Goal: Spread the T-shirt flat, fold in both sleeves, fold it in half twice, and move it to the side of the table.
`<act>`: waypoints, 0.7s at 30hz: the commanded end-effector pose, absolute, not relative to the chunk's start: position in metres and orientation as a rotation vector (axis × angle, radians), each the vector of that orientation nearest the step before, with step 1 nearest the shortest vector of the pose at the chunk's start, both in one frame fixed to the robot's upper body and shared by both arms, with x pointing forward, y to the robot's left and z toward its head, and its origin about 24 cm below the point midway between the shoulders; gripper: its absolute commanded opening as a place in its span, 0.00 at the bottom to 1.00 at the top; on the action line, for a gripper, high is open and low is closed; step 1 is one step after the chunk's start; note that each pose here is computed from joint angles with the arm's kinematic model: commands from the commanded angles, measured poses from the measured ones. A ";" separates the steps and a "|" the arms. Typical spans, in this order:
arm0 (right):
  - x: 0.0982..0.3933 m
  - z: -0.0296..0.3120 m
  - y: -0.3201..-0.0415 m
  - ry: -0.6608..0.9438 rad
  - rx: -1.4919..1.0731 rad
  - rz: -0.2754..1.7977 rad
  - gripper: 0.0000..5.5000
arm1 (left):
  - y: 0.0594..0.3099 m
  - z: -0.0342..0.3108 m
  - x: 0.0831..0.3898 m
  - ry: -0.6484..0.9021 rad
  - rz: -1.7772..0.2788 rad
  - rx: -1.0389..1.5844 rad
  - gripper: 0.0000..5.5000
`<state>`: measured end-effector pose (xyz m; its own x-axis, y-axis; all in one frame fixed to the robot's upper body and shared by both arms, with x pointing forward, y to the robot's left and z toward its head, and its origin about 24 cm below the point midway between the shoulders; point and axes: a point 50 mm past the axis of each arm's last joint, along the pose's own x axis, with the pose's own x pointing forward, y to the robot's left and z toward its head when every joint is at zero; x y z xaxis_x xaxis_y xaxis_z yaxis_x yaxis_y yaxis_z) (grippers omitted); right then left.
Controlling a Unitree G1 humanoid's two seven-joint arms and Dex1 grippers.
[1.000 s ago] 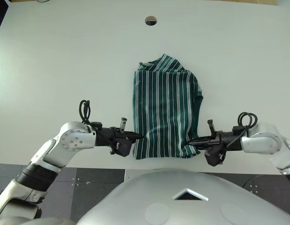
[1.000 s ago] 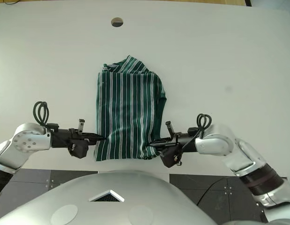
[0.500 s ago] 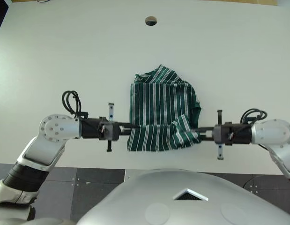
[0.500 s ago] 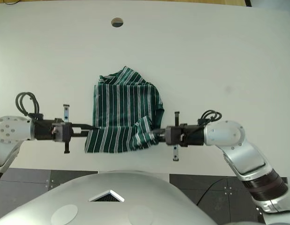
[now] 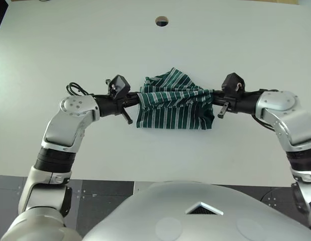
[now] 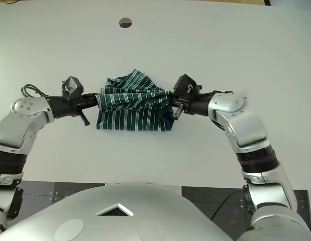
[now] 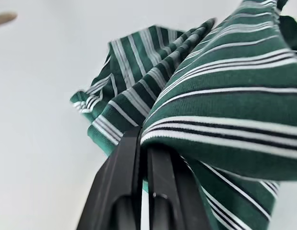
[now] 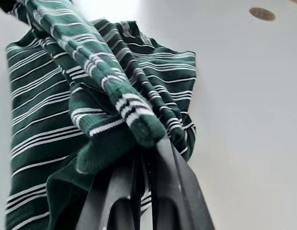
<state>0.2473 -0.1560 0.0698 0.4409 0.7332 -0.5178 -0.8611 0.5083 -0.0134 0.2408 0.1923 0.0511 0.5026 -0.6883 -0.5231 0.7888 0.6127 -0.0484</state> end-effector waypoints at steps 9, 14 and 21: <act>0.282 0.061 -0.154 0.557 -0.075 0.827 0.22 | 0.181 0.049 0.266 0.554 -0.729 -0.014 0.21; 0.300 0.051 -0.170 0.586 -0.026 0.636 0.38 | 0.184 0.058 0.286 0.548 -0.591 -0.328 0.25; 0.307 0.063 -0.173 0.370 -0.185 0.578 0.47 | 0.207 0.044 0.303 0.566 -0.319 -0.379 0.25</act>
<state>0.3050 -0.1755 0.0509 0.7282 0.4931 -0.4760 -0.5434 0.8387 0.0375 0.2991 0.2048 0.0431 0.7800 -0.4300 -0.4546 0.2162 0.8669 -0.4491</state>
